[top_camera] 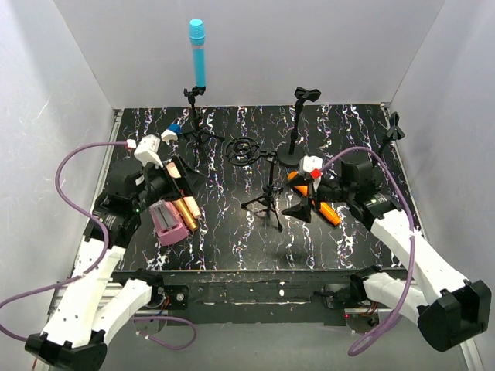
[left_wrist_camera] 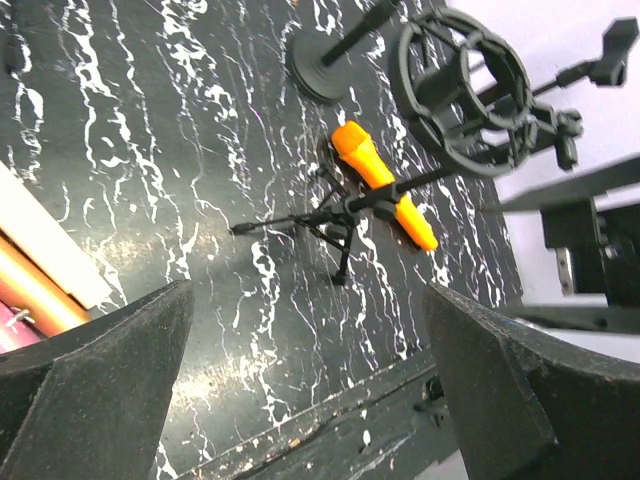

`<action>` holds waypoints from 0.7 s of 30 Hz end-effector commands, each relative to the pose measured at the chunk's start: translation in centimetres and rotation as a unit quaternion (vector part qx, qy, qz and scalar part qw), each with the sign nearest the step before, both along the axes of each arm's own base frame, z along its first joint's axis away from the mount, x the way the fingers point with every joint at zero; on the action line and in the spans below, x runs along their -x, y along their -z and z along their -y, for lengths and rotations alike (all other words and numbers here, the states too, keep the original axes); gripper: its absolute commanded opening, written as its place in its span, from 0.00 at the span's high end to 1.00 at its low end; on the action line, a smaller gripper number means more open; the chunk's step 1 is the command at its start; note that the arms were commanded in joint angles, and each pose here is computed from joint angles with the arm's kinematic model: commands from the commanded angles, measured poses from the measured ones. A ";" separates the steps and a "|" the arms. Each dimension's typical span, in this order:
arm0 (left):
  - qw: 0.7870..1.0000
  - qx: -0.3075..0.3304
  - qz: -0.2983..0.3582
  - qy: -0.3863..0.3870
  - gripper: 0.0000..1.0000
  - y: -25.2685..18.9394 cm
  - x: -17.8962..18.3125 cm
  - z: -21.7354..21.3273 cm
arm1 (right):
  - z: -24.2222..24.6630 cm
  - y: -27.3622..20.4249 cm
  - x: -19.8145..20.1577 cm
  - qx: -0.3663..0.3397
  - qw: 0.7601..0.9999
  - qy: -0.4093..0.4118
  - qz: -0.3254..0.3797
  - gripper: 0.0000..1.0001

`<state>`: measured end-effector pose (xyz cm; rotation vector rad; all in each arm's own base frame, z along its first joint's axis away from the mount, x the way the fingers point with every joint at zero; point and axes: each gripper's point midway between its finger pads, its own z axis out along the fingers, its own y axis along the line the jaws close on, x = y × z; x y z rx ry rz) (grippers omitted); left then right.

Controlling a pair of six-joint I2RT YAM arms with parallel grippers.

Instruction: Attach the microphones to the stand

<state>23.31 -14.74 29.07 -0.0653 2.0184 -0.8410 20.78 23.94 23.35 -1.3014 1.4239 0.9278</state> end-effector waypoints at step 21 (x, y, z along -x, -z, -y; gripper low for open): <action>0.970 -0.147 -0.113 -0.157 0.02 8.1 -11.4 -3.2 | 8.4 3.7 3.0 0.027 0.969 0.150 -0.194 0.04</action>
